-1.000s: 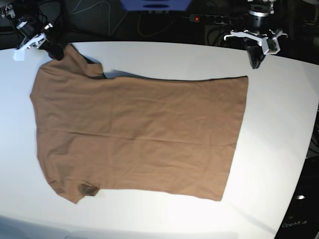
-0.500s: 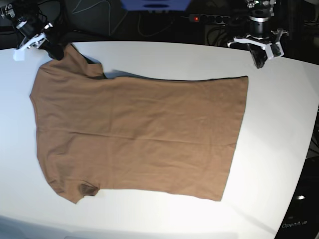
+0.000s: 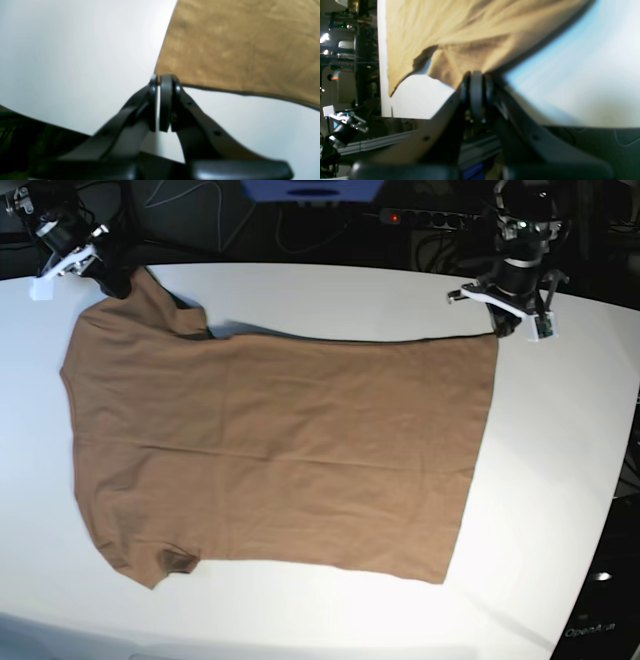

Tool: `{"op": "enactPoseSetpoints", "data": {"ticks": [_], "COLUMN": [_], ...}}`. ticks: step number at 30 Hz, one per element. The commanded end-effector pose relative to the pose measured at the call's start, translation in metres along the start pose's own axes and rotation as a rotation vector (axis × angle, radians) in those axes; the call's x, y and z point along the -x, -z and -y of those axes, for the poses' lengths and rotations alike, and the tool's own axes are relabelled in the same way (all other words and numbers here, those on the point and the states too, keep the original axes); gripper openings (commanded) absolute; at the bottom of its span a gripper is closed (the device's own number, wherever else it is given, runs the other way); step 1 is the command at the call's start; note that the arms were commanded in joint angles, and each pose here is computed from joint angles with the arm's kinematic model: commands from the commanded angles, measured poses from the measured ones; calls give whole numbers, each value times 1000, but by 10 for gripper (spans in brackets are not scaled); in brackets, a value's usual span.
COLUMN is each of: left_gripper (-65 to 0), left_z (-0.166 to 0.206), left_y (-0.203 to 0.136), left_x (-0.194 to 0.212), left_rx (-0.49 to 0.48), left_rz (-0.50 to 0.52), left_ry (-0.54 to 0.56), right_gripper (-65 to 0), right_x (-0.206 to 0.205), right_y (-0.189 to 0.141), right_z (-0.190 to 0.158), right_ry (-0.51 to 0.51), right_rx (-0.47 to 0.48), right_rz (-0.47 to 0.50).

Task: Fold the T-shirt properly
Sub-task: 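Lower the left gripper onto the shirt's other shoulder corner and pinch it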

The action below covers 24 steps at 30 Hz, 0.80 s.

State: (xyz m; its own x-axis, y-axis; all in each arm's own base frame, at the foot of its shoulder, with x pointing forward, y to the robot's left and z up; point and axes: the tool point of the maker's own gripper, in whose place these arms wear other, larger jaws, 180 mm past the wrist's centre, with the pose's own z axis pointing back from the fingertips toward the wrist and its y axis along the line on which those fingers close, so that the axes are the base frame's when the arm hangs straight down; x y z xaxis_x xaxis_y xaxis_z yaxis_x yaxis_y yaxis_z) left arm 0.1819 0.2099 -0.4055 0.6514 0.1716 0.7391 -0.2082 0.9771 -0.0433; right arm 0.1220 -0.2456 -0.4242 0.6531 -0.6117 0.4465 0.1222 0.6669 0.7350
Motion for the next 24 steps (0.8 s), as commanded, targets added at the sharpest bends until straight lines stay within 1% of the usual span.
{"op": "enactPoseSetpoints", "data": {"ticks": [1,3,5,6,8,12,14,15,18,20,22,24], "left_gripper": [-639,-639,-638,-624,-552,-347,-286,-272,-271,-270,-270,-270], "left_z": [1,9,5,3,-2,-13,-16,-15,-9,-4,-2,-9], "left_y": [-2,-2,-6,-10,-16,-26,-27,-27,-23,-15,-3,5], "left_x": [-12,-13,-21,-25,-36,-52,-53,-53,-40,-40,-31,-27], "left_rx": [31,92,116,130,159,203,216,229,268,296,323,313], "left_rz": [32,25,45,60,95,153,158,155,91,69,24,1], "left_ry": [35,52,40,30,17,-8,3,16,36,58,57,40], "right_gripper": [-641,-641,-641,-641,-641,-641,-641,-641,-641,-641,-641,-641], "right_x": [-10,-10,-10,-10,-10,-10,-9,-9,-8,-8,-9,-10], "right_y": [-3,-3,-3,-3,-3,-3,-3,-3,-3,-3,-2,0], "right_z": [-4,-4,-4,-4,-4,-4,-3,-3,-3,-3,-4,-5], "right_ry": [-18,-19,-19,-19,-20,-21,-32,-35,-35,-35,-36,-39], "right_rx": [-21,-20,-20,-21,-21,-20,-16,-14,-15,-15,-17,-22], "right_rz": [17,16,16,15,14,13,6,1,0,0,2,3]}}
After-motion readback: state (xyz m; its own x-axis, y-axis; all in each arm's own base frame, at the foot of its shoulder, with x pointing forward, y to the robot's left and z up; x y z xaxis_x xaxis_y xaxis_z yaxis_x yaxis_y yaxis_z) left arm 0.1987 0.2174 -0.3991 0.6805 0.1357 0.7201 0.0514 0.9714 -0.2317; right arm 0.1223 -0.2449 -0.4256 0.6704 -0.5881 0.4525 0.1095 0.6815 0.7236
